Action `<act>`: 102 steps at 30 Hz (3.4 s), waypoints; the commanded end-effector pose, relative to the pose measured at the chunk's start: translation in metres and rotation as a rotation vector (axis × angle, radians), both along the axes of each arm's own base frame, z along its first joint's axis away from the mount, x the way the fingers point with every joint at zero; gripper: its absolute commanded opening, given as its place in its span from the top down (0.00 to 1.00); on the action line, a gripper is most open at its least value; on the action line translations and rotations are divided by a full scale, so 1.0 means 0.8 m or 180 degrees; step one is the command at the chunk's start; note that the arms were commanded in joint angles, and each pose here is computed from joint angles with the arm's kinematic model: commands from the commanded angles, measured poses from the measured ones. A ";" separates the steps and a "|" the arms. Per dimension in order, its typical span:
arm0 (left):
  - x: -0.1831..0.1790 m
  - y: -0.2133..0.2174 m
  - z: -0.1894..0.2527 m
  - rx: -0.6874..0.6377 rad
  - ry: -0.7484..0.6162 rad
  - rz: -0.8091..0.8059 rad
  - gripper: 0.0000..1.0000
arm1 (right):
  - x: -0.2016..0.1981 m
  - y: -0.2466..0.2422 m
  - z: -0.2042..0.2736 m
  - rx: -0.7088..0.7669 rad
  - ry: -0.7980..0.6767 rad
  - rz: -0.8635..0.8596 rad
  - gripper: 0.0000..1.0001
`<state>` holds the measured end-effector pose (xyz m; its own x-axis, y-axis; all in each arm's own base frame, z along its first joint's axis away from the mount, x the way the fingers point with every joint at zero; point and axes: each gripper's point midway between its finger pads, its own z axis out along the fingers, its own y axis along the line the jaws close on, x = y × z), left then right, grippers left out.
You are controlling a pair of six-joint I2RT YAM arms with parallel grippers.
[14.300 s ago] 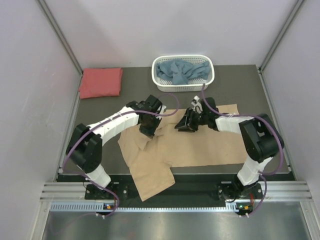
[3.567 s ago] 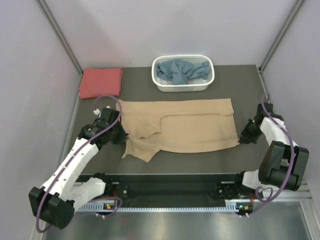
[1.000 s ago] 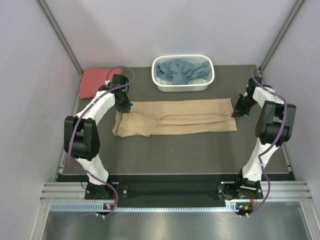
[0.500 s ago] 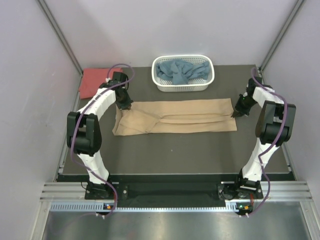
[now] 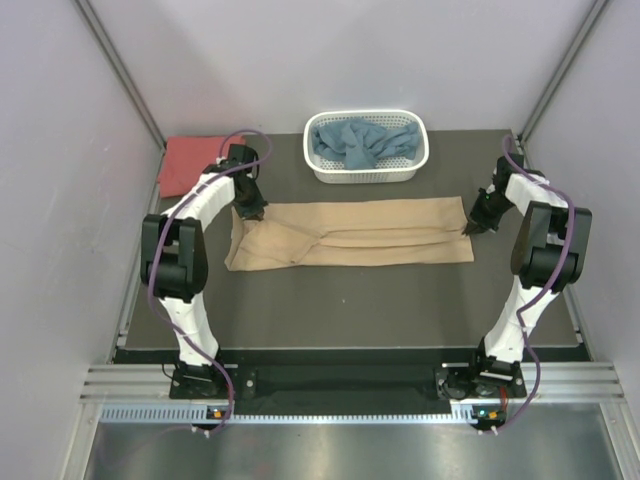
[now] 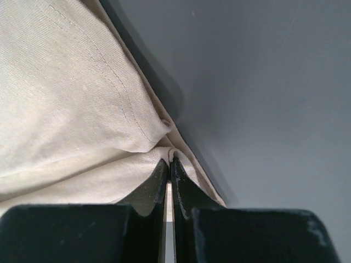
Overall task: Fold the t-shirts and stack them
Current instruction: Fold the tshirt
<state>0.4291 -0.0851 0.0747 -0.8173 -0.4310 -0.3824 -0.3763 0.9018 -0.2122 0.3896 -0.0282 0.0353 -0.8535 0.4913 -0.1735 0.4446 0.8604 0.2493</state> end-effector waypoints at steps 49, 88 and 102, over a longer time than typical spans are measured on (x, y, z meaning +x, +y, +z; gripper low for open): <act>0.033 0.009 -0.010 0.0112 -0.0038 -0.0091 1.00 | 0.029 -0.012 0.002 -0.0138 -0.0204 -0.0114 0.87; -0.111 -0.077 0.090 -0.0747 -0.0407 -0.0631 0.59 | -0.017 0.329 0.028 -0.0037 -0.0623 0.1595 0.52; -0.160 -0.071 0.097 -0.0703 -0.0314 -0.0594 0.53 | 0.071 0.327 0.021 -0.0323 -0.0830 0.1517 0.50</act>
